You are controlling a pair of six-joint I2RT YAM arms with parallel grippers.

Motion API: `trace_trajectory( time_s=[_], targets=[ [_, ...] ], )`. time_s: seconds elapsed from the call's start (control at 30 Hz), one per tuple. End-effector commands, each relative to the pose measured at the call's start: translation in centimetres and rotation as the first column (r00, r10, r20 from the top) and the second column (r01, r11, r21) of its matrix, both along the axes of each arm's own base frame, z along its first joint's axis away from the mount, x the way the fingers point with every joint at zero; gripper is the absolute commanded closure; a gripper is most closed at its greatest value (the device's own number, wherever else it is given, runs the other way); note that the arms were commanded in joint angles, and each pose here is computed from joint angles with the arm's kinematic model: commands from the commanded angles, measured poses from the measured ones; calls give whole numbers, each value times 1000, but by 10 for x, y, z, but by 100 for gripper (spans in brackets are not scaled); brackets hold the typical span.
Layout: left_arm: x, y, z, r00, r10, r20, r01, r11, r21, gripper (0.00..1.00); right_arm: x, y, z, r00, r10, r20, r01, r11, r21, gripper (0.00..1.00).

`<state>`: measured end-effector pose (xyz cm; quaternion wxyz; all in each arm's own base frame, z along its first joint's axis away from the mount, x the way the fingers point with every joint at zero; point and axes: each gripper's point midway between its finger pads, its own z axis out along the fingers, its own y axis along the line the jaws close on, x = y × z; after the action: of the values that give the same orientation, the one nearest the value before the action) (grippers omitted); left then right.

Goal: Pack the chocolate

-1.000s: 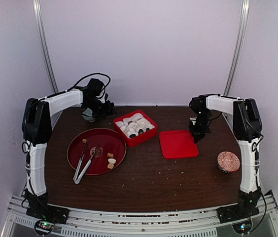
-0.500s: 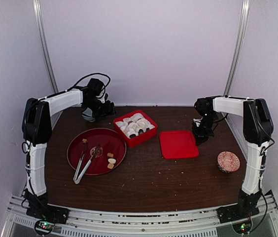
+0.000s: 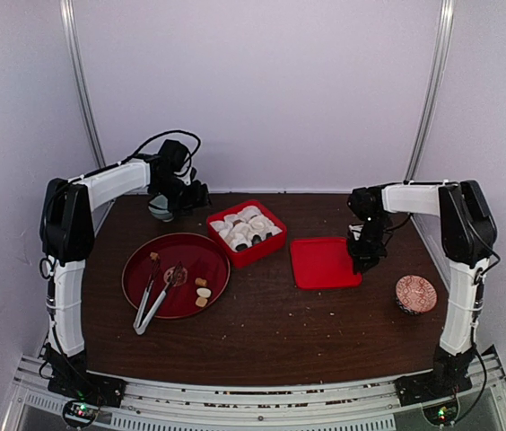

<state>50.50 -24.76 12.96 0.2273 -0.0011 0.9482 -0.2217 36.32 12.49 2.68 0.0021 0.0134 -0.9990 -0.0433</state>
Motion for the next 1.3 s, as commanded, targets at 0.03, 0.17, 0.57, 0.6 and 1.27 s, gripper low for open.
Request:
trace_trajectory(
  time_s=[0.03, 0.17, 0.57, 0.6, 1.27],
  targets=[
    [7, 1, 4, 1000, 3, 16, -3, 1000, -5, 30, -4, 7, -6, 997, 67, -43, -70, 995, -72, 84],
    [6, 2, 4, 1000, 4, 15, -4, 1000, -1, 30, -7, 10, -8, 996, 68, -65, -72, 996, -60, 90],
    [3, 4, 7, 1000, 11, 23, -11, 1000, -1, 30, -65, 12, -12, 989, 93, -111, -96, 995, -18, 100],
    [3, 4, 6, 1000, 9, 23, -9, 1000, -1, 30, -68, 11, -11, 990, 88, -107, -90, 996, -15, 100],
    [35, -24, -15, 994, -88, 63, 91, 994, -53, 30, -55, 23, -12, 994, 98, -53, -98, 995, 8, 100]
  ],
)
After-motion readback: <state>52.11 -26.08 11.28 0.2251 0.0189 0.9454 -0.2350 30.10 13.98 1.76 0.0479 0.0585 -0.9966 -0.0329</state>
